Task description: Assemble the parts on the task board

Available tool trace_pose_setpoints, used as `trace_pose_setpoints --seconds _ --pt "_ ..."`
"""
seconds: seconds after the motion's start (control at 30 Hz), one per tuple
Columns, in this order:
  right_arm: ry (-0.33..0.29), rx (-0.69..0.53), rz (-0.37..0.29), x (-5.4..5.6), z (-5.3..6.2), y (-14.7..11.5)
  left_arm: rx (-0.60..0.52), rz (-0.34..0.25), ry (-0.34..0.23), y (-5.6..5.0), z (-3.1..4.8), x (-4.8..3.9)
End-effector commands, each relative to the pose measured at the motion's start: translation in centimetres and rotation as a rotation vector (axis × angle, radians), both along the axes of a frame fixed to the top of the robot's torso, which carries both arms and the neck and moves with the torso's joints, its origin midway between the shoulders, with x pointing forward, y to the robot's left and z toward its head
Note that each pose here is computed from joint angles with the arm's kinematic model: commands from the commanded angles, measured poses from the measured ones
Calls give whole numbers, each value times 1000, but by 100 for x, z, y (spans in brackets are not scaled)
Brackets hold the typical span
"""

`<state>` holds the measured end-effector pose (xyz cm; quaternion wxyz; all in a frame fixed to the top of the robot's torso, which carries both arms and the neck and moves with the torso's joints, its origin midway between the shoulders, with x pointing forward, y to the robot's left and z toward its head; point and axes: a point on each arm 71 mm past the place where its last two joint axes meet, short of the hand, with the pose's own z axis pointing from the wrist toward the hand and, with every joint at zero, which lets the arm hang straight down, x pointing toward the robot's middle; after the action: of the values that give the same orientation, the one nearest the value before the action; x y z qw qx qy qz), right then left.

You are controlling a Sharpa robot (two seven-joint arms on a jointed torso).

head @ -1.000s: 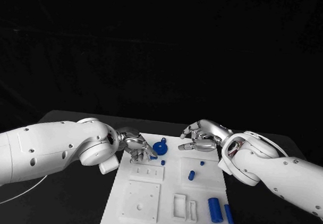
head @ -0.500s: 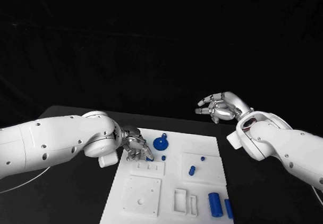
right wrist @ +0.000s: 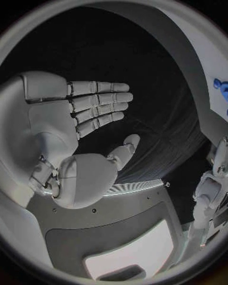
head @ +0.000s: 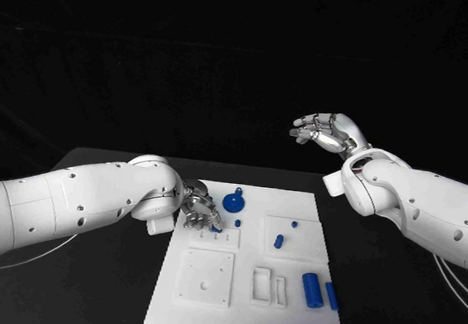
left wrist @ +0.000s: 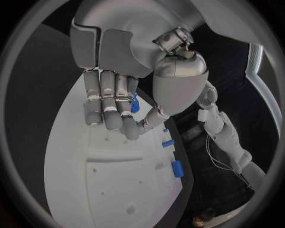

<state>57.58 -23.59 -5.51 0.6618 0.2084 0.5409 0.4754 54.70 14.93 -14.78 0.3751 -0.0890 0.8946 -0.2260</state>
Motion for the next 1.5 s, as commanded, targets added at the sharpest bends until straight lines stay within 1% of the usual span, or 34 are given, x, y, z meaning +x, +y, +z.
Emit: trace_pose_setpoints --seconds 0.03,0.23,0.4,0.8,0.9,1.13,1.27,1.37,1.5 --pt "-6 44 43 4 20 22 44 -25 1 -16 -16 1" --pt "-1 49 37 19 15 13 54 -46 17 -48 -50 -20" --pt "4 51 41 25 11 25 57 -49 22 -57 -76 -23" --pt "11 51 50 35 4 52 57 -51 23 -74 -85 -26" --pt "14 51 53 39 1 65 66 -51 8 -73 -89 -21" --pt "17 51 54 41 -2 64 75 -52 -2 -69 -106 -29" --pt "17 51 57 36 -1 70 82 -59 -6 -76 -112 -47" --pt "19 51 60 35 -2 79 99 -68 -22 -76 -121 -61" --pt "20 51 63 34 -3 86 101 -64 -29 -70 -133 -71"
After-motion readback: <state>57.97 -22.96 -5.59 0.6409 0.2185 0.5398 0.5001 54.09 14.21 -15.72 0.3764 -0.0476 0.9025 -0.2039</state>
